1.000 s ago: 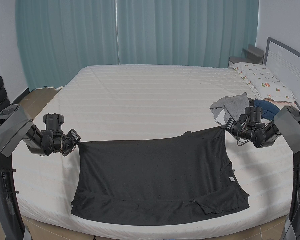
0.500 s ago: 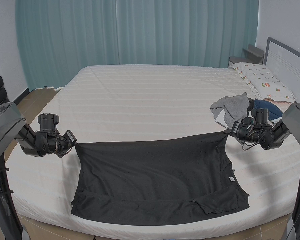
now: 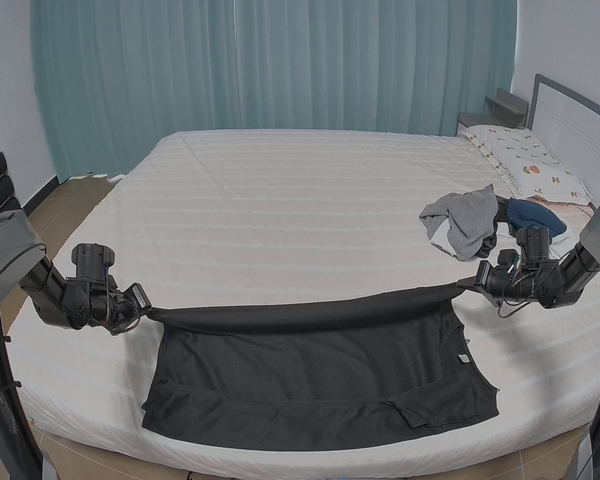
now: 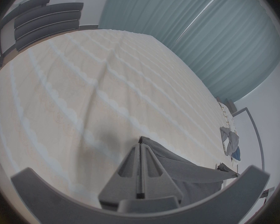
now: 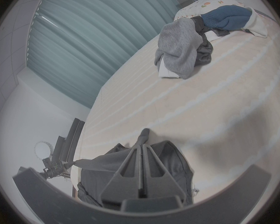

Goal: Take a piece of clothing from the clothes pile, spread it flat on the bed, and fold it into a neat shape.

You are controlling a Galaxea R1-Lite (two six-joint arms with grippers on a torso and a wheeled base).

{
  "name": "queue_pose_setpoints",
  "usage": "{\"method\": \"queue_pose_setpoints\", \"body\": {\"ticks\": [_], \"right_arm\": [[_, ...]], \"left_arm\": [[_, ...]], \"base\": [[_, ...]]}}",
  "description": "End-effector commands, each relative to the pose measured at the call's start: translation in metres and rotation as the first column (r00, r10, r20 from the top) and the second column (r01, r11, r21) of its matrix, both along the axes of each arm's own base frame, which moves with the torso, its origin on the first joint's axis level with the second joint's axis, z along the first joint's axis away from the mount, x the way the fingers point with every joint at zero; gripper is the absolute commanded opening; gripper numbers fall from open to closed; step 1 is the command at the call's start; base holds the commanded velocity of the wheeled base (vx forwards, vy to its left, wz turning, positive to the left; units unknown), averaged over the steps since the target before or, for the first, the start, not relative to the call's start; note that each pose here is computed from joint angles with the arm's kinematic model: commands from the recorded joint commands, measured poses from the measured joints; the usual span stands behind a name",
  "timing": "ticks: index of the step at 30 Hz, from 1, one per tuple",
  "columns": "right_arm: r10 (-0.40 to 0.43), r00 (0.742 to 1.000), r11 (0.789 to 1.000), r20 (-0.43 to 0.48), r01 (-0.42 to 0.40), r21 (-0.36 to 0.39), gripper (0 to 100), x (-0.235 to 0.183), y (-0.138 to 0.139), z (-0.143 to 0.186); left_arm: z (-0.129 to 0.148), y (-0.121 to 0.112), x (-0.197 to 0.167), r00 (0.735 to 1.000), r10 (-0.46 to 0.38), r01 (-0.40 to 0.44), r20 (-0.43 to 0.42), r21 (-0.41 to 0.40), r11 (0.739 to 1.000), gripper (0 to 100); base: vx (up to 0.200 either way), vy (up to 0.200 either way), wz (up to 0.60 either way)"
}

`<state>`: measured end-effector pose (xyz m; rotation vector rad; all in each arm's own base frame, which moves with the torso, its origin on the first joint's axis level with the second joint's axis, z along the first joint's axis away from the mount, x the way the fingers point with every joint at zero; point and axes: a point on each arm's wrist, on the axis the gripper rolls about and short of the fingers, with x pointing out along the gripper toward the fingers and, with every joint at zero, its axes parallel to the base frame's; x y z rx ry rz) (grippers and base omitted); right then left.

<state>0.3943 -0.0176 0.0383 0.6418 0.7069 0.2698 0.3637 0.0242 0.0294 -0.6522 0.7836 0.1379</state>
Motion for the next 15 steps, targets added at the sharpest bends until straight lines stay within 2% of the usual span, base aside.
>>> {"method": "queue_pose_setpoints", "body": {"ticks": [1, 10, 15], "right_arm": [[0.027, 1.0, 0.999, -0.016, -0.028, -0.02, 0, -0.018, -0.002, 0.0], [0.078, 0.994, 0.991, -0.083, -0.086, -0.098, 0, -0.047, -0.007, -0.022], [0.101, 0.989, 0.987, -0.106, -0.113, -0.117, 0, -0.056, -0.006, -0.029]], "left_arm": [[0.006, -0.001, -0.015, 1.0, -0.024, 0.024, -0.009, 0.021, 0.999, 0], [-0.012, -0.005, -0.045, 0.988, -0.103, 0.113, -0.111, 0.079, 0.99, 0], [-0.015, -0.009, -0.06, 0.979, -0.141, 0.157, -0.148, 0.097, 0.983, 0]], "base": [[0.0, 0.0, 0.0], [0.0, 0.0, 0.0], [0.0, 0.0, 0.0]]}}
